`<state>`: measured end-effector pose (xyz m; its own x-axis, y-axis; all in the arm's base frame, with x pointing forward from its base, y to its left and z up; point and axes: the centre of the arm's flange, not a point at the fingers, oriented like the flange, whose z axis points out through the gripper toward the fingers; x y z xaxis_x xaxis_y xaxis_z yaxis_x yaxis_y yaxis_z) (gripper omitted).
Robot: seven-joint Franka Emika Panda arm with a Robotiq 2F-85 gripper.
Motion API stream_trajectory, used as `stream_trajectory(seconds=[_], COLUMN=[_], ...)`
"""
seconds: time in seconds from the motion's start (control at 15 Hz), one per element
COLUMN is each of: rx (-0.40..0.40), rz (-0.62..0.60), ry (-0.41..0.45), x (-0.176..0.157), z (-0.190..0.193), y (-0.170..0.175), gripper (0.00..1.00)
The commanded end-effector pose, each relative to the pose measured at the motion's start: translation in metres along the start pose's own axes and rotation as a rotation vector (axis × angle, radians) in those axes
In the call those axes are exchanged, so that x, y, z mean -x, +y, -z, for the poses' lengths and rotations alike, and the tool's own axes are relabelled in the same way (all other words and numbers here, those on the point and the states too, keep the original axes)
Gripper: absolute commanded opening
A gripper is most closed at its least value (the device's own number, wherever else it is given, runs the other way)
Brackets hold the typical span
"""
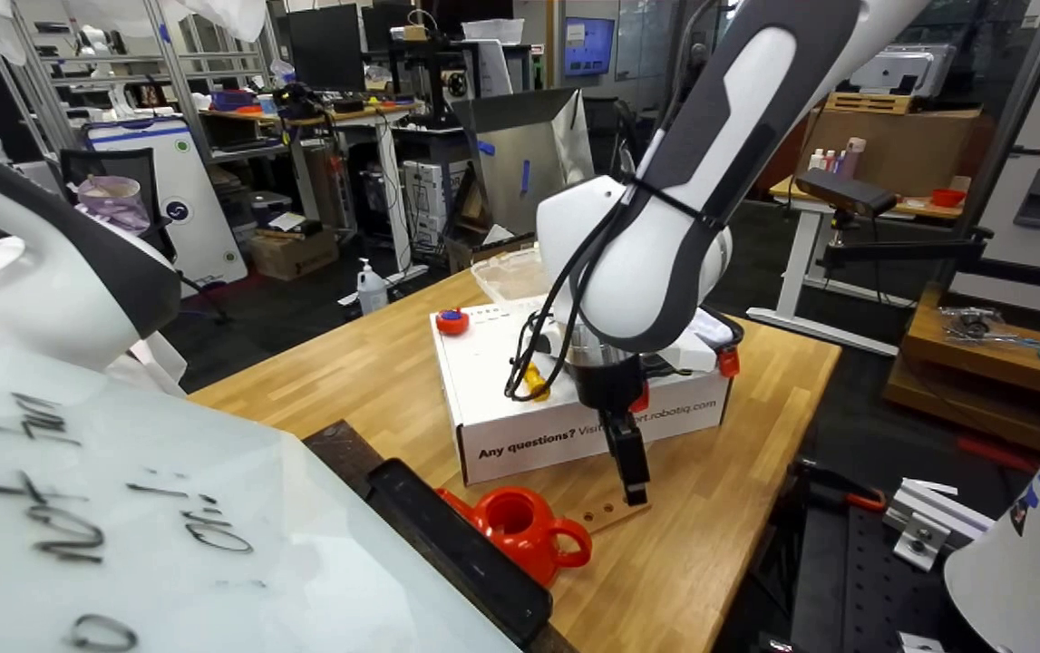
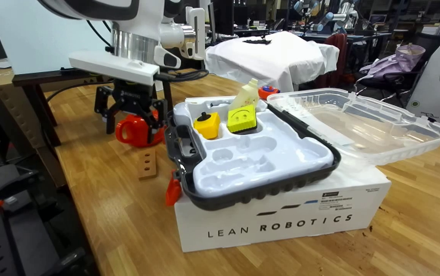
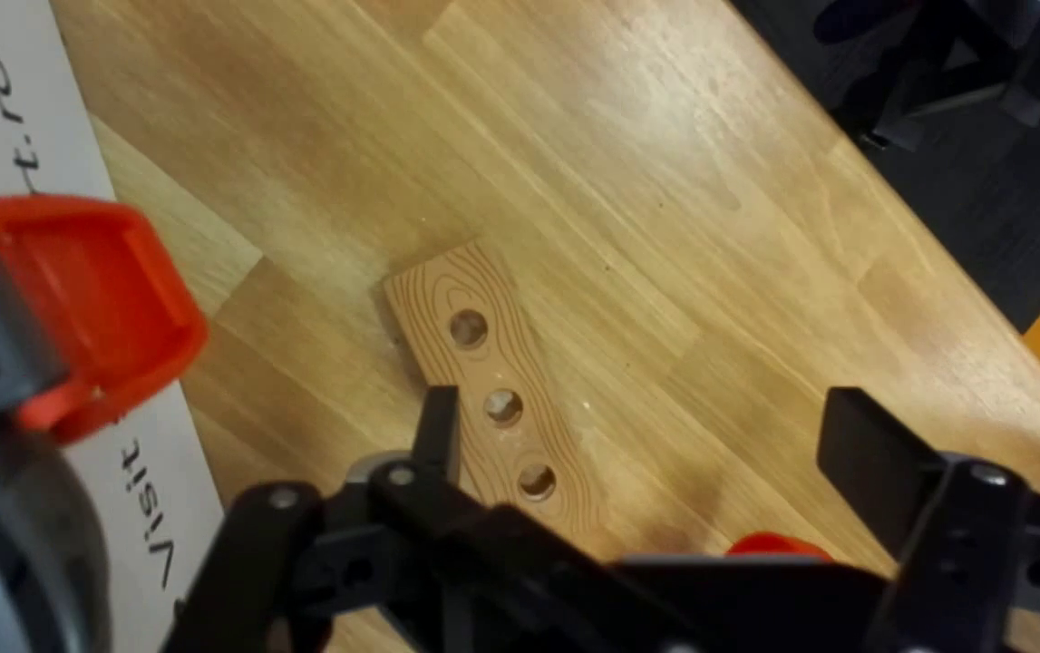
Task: Pick the wooden object on the table, put it on the case cover, take the container out of the case and put it on the box then place the dumbbell at the edge of the box
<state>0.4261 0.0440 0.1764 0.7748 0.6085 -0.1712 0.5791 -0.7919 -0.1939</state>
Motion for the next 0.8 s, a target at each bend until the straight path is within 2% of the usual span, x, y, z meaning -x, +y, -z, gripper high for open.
stream_trajectory(seconds=[0.0, 0.73], rx=[-0.007, -0.022], rz=[-0.012, 0.004], ry=[-0.004, -0.015], x=[-0.0048, -0.0113], z=[-0.0256, -0.0343], y=[0.0108, 0.0077], gripper=[1.0, 1.0])
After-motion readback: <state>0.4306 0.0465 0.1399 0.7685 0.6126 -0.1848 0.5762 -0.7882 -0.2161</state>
